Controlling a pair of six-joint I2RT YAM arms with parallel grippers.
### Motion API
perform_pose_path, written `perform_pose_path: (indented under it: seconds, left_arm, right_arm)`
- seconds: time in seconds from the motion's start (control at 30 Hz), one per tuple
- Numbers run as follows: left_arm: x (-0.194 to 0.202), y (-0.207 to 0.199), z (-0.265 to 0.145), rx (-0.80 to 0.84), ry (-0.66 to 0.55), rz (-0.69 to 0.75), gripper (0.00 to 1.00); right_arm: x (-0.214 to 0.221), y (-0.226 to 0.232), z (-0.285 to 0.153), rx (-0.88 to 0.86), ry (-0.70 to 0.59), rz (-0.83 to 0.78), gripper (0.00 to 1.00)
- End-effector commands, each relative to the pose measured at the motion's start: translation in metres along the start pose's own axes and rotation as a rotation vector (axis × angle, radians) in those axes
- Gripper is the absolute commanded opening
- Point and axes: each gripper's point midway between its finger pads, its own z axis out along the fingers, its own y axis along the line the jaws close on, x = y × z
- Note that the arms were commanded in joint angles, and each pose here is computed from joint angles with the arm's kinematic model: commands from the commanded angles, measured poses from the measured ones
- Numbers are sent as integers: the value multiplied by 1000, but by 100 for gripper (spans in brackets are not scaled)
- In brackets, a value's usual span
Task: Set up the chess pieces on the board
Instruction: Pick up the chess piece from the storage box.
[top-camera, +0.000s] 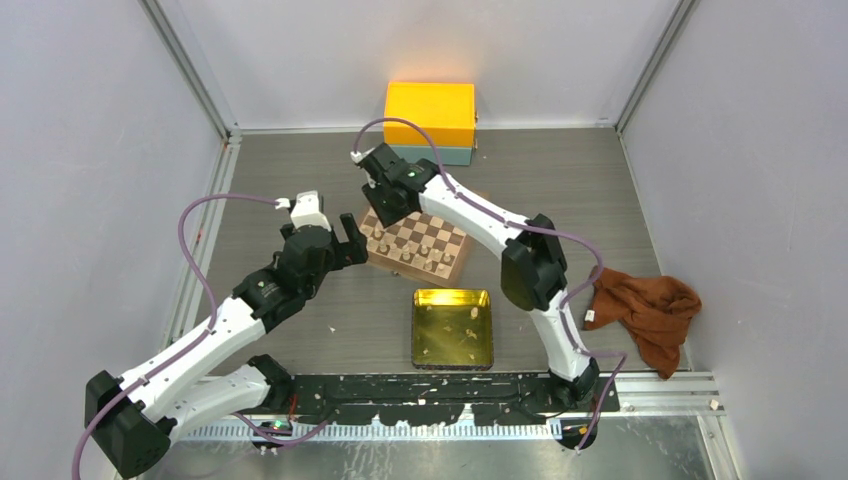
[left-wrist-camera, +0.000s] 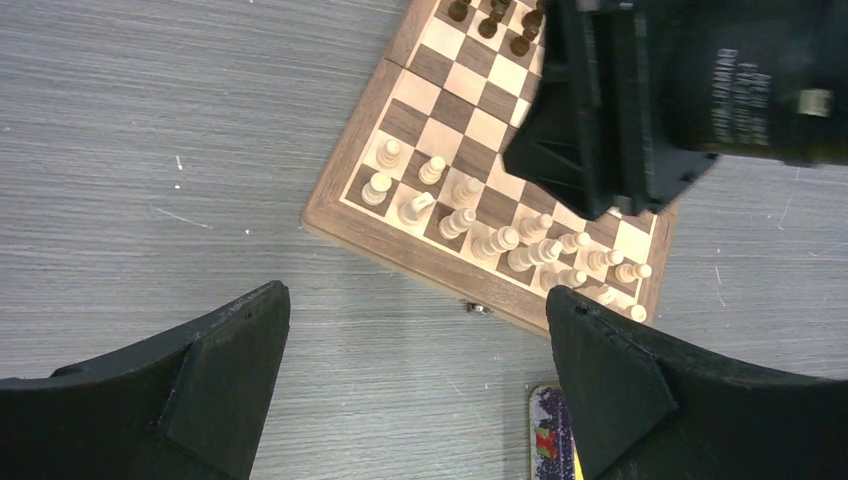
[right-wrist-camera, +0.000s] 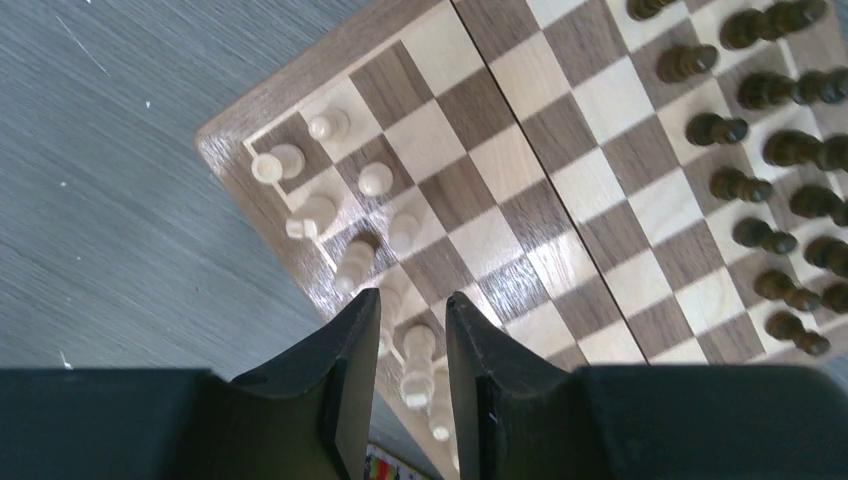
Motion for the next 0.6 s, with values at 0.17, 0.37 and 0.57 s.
perform_pose_path:
  seconds: [0.17, 0.37, 0.57]
  left_arm:
    - [-18, -2, -3, -9, -56, -19, 100]
    - [-17, -3, 1, -13, -63, -26, 100]
    - [-14, -6, 8, -13, -57, -26, 100]
  right_arm:
    - [2, -16, -89, 53, -161, 35, 36]
    - [48, -24, -129, 90, -168, 83, 36]
    - [109, -31, -150, 144, -159, 173, 36]
